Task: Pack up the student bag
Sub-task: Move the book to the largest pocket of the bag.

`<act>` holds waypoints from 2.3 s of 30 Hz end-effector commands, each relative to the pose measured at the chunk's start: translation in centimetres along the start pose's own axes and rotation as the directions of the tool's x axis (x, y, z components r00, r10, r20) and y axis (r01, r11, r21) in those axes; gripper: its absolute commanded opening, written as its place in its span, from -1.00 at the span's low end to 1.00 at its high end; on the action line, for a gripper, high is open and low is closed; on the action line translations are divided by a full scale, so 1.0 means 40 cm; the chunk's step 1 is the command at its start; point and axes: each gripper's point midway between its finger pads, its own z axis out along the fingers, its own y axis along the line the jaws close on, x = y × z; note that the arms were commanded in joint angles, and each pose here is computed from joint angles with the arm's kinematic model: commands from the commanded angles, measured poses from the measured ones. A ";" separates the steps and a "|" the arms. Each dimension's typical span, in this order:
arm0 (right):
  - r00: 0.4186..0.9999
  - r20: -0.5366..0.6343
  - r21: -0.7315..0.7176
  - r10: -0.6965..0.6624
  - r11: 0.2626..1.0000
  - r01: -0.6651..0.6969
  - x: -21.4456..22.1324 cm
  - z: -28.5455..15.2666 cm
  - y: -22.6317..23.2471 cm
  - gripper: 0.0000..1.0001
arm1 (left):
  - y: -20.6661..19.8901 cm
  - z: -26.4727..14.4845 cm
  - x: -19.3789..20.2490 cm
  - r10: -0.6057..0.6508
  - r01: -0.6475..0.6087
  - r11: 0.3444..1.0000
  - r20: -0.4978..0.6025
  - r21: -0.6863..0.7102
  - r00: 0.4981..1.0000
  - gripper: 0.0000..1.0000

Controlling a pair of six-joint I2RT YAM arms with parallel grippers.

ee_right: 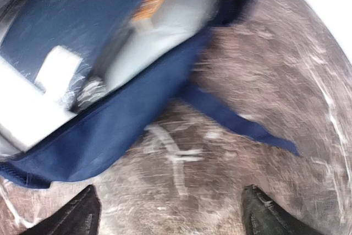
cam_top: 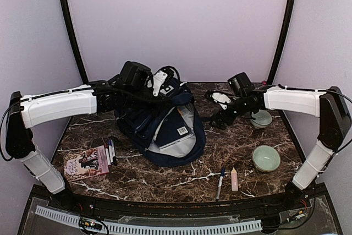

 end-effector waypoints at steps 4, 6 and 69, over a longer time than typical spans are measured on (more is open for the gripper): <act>0.915 0.155 -0.253 -0.371 0.881 0.400 -0.056 -0.012 0.240 0.23 | 0.003 -0.050 -0.078 -0.005 0.007 1.000 0.118 -0.012 0.993 -1.00; 0.886 0.137 -0.227 -0.444 0.856 0.464 -0.058 0.015 0.261 0.18 | -0.002 -0.049 -0.081 -0.011 0.011 1.000 0.118 0.000 0.993 -1.00; 0.825 0.050 -0.055 -0.563 0.823 0.565 -0.091 0.150 0.354 0.16 | -0.047 0.003 -0.042 -0.068 0.065 0.992 0.030 0.105 0.997 -0.66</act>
